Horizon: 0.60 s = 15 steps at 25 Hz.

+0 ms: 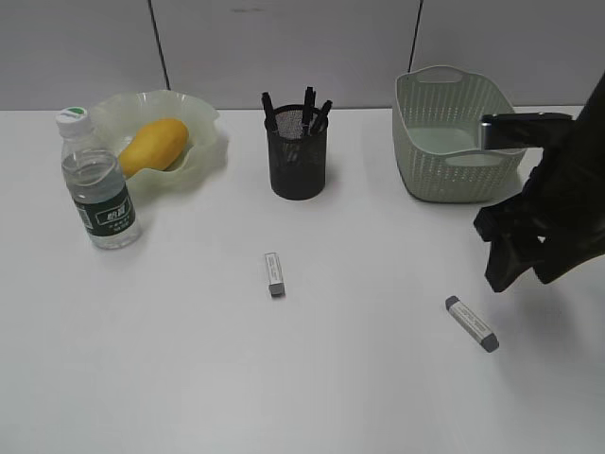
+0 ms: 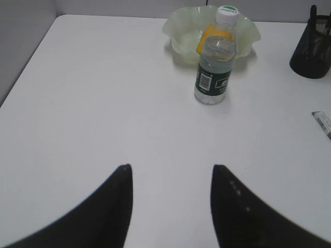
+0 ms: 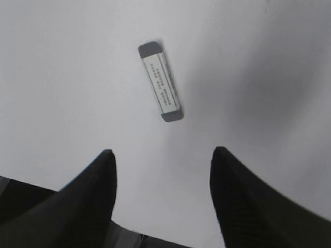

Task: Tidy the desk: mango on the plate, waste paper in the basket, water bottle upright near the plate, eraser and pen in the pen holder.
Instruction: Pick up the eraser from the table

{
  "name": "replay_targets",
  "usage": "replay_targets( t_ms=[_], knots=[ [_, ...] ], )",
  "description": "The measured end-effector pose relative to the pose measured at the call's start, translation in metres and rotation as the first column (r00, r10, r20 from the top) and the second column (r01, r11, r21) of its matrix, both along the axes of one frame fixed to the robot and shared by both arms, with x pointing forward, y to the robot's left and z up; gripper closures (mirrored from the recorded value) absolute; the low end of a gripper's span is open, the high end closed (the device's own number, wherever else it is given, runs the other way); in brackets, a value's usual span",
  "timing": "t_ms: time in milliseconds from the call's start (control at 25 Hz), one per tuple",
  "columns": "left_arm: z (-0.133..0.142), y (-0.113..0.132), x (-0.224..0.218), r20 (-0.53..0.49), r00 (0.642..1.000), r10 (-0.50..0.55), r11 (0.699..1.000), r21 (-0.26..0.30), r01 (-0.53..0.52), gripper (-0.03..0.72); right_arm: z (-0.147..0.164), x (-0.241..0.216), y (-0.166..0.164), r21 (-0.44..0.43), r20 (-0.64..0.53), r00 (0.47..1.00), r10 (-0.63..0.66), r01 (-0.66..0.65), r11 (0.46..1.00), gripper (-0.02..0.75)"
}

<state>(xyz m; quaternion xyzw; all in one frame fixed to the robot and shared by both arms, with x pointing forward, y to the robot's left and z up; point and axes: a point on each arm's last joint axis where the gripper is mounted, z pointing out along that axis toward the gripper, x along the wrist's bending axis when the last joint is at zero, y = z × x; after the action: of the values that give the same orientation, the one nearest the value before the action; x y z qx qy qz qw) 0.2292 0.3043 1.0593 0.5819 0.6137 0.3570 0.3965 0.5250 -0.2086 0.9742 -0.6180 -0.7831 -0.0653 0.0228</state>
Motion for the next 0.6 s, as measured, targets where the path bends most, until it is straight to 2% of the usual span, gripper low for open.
replay_targets(
  t_ms=[320,600],
  knots=[
    [0.000,0.000,0.000,0.000,1.000,0.000,1.000,0.000,0.000,0.316,-0.027,0.014,0.026,-0.009,-0.021,0.998,0.054,-0.054,0.998,0.278],
    [0.000,0.000,0.000,0.000,1.000,0.000,1.000,0.001,0.000,0.316,-0.054,0.023,0.025,-0.063,-0.047,0.995,0.083,-0.086,0.994,0.278]
  ],
)
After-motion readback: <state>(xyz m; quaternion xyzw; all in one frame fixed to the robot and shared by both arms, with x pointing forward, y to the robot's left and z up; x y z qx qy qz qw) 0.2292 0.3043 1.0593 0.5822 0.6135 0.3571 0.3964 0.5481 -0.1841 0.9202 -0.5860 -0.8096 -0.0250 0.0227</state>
